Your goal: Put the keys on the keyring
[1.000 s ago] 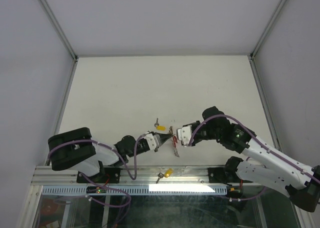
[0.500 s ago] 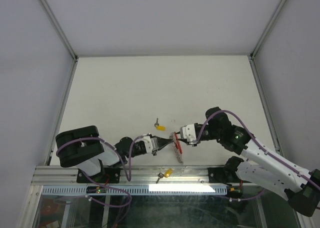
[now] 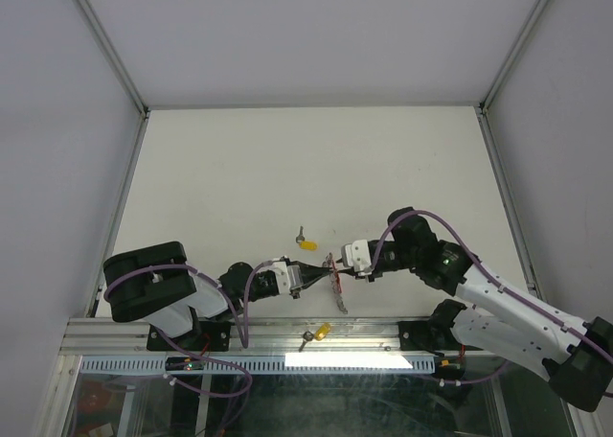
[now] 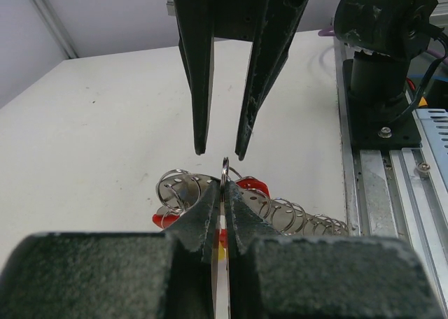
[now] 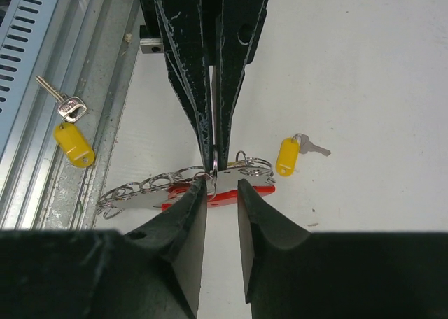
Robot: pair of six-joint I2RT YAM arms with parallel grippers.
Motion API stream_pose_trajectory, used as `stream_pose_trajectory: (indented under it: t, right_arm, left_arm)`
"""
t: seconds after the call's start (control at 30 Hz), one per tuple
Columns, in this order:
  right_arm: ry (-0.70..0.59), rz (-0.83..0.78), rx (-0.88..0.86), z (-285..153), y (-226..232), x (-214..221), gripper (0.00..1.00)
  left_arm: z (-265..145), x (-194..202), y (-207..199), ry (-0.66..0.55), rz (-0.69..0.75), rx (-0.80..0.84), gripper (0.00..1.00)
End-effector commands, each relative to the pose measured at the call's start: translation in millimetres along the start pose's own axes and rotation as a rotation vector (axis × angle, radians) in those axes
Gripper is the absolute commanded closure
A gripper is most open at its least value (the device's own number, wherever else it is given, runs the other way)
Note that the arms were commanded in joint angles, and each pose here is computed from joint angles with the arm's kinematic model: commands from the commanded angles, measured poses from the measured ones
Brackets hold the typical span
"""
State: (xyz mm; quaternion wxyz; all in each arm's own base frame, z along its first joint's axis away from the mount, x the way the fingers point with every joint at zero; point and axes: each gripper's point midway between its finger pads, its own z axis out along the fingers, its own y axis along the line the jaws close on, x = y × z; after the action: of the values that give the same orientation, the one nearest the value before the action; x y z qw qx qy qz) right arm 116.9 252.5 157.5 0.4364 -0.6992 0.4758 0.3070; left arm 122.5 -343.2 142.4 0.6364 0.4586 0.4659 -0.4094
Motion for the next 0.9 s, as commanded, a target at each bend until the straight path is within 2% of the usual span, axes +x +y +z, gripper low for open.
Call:
stream_pose_trajectory:
  t: [0.0,0.73,0.87]
  right_arm:
    - [-0.027,-0.019,-0.002,2.6,-2.4,-3.5,0.74]
    - [-0.04,0.006,-0.039,14.6,0.8,4.2,0.8]
    - [-0.046,0.001,-0.043,14.4,1.8,3.4,0.85]
  left_arm:
    - [3.1,-80.2,11.9,-0.305,0.044,-0.028,1.0]
    - [6.3,-80.2,9.3,-0.298,0.058,-0.007,1.0]
    - [6.7,-79.2,9.3,-0.294,0.059,-0.006,1.0]
